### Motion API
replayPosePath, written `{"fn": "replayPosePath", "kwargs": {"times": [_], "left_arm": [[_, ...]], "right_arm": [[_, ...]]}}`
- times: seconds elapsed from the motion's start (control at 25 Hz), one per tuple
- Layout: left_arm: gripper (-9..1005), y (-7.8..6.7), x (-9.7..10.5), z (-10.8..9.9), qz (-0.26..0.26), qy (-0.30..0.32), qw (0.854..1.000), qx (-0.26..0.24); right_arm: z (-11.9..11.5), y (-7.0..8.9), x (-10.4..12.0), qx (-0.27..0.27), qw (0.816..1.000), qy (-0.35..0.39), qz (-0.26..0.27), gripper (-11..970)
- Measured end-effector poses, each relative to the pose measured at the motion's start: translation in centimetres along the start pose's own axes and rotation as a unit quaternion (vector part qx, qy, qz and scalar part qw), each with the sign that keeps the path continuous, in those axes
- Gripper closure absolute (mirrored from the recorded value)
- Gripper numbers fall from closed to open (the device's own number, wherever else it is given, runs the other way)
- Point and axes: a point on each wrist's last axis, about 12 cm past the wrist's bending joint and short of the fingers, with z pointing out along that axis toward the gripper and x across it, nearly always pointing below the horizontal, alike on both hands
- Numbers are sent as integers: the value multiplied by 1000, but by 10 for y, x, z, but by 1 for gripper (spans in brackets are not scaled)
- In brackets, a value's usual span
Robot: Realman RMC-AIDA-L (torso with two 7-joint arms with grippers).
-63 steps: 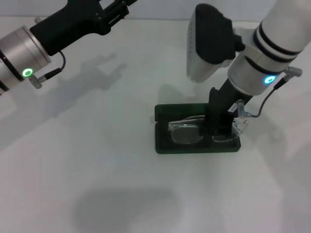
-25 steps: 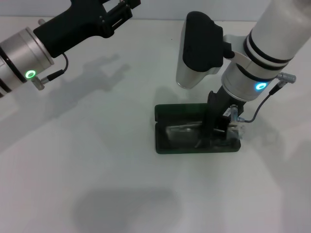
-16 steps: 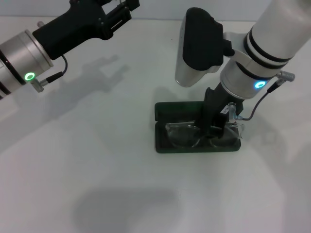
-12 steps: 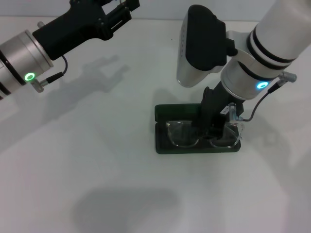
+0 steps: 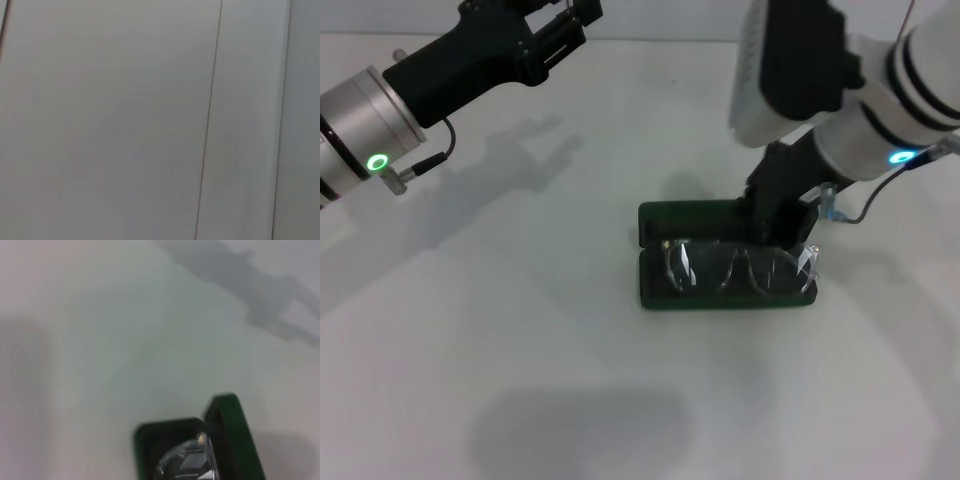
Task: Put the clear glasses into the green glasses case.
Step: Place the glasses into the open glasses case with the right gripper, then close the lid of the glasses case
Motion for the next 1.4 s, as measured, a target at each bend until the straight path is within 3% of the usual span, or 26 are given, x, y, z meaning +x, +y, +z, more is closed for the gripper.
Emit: {"fn": "replayPosePath", "kwargs": {"times": [0.32, 0.8, 1.4], "left_arm": [[482, -1, 1, 1, -2, 0, 1000, 2], [482, 0, -1, 3, -1, -1, 1000, 2], [481, 0, -1, 4, -1, -1, 1000, 2]], "right_arm": [[1, -15, 33, 58, 996, -31, 59, 693], [-8, 0, 20, 20, 998, -52, 31, 668], [8, 21, 19, -14, 999, -29, 3, 637]]}}
